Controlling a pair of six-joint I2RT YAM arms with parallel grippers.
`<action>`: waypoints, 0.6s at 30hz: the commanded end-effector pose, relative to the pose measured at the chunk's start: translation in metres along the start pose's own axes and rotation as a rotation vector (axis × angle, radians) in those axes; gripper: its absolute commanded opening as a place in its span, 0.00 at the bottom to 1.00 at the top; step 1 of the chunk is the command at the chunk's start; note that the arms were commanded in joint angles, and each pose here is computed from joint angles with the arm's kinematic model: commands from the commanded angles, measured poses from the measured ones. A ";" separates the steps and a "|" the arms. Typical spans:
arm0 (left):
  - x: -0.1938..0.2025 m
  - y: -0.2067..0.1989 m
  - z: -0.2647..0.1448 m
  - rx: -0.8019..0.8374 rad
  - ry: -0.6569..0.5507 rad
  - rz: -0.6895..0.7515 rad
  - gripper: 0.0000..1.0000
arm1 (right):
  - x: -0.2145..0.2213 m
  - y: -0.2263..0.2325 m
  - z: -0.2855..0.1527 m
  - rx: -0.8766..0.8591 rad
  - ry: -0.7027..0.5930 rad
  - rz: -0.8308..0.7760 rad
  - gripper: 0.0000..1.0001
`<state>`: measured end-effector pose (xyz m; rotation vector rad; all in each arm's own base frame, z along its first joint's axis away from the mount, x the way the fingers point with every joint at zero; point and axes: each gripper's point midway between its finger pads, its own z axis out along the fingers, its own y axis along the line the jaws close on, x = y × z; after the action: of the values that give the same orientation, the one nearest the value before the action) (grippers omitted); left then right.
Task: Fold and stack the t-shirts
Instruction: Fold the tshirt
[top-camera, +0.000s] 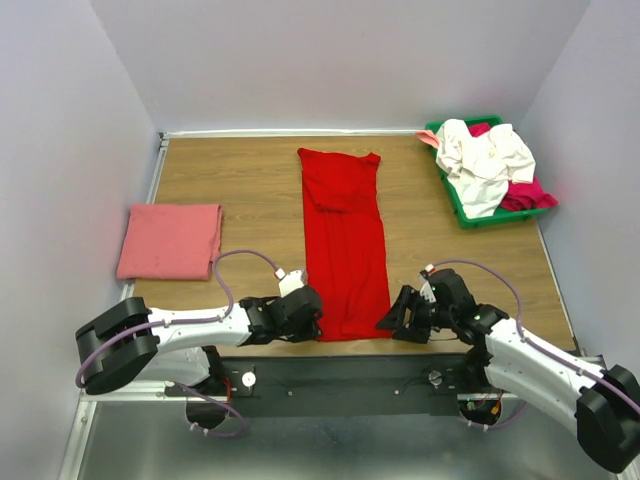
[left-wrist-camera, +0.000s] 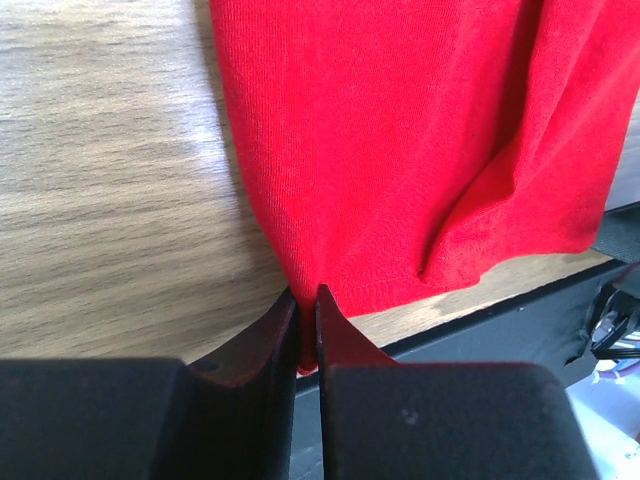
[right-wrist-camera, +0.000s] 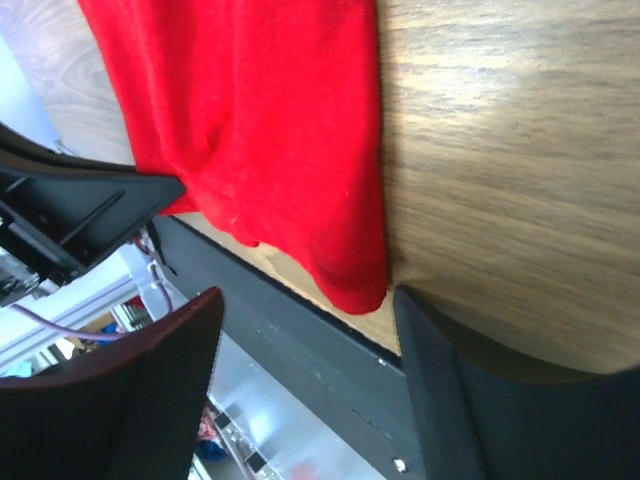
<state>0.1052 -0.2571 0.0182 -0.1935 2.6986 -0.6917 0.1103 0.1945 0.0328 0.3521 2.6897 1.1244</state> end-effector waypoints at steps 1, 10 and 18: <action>0.018 0.034 0.001 -0.089 0.061 0.017 0.17 | 0.001 -0.024 0.010 0.085 -0.028 0.028 0.70; 0.019 0.034 0.001 -0.090 0.063 0.012 0.17 | 0.006 -0.038 0.012 0.127 -0.026 0.039 0.10; 0.019 0.039 -0.002 -0.106 0.064 0.016 0.11 | 0.014 -0.043 -0.005 0.173 -0.007 0.021 0.00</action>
<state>0.1023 -0.2566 0.0182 -0.2056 2.7015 -0.7178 0.1032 0.1818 0.0118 0.4128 2.7228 1.0082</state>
